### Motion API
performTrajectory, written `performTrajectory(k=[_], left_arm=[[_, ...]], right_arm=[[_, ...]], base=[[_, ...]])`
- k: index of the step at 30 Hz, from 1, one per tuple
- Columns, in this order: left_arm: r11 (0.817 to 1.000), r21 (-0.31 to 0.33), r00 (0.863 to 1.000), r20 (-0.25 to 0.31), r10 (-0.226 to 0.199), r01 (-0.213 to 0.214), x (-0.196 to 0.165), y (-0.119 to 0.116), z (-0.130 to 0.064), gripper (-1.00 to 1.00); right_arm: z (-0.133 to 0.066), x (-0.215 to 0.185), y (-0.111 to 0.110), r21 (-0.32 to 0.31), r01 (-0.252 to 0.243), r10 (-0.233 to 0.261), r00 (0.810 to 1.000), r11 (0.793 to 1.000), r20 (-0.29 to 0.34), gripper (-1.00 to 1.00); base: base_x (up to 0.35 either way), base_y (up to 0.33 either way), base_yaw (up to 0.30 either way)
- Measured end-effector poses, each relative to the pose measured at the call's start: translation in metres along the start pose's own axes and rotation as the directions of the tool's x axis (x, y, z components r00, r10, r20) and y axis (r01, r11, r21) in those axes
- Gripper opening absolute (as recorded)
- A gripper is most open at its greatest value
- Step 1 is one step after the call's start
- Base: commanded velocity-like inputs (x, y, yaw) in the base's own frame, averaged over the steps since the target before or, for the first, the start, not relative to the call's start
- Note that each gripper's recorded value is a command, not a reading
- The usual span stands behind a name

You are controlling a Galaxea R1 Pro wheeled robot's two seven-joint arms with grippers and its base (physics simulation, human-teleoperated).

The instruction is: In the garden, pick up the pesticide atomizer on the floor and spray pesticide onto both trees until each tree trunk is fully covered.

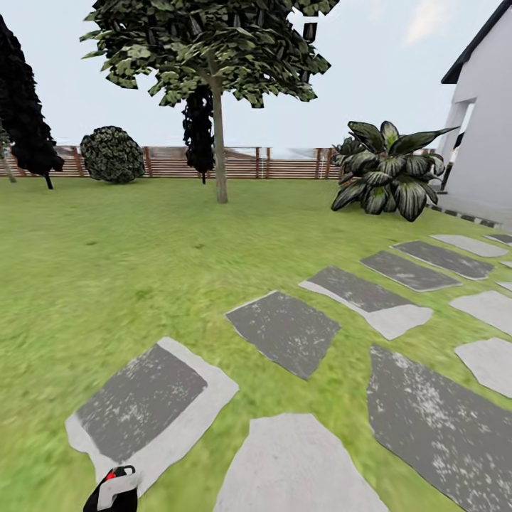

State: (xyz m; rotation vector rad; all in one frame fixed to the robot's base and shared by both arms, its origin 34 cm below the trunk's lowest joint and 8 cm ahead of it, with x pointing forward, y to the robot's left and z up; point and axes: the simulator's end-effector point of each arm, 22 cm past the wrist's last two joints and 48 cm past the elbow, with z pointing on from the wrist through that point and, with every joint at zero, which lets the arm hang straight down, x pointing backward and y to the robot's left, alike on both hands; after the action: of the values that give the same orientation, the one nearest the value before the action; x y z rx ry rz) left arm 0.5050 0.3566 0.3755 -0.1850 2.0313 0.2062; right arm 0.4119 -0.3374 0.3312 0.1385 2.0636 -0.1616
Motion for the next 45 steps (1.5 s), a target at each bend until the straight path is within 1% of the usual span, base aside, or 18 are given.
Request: performTrajectory(k=[45], left_arm=[[1.000,0.000,1.000,0.005,0.000,0.000,-0.0024,0.0001,0.0007,-1.00]], right_arm=[[-0.0001,0.0001,0.0001,0.000,0.000,0.000,1.000,1.000,0.000,1.00]], base=[[0.340,0.000,0.000]])
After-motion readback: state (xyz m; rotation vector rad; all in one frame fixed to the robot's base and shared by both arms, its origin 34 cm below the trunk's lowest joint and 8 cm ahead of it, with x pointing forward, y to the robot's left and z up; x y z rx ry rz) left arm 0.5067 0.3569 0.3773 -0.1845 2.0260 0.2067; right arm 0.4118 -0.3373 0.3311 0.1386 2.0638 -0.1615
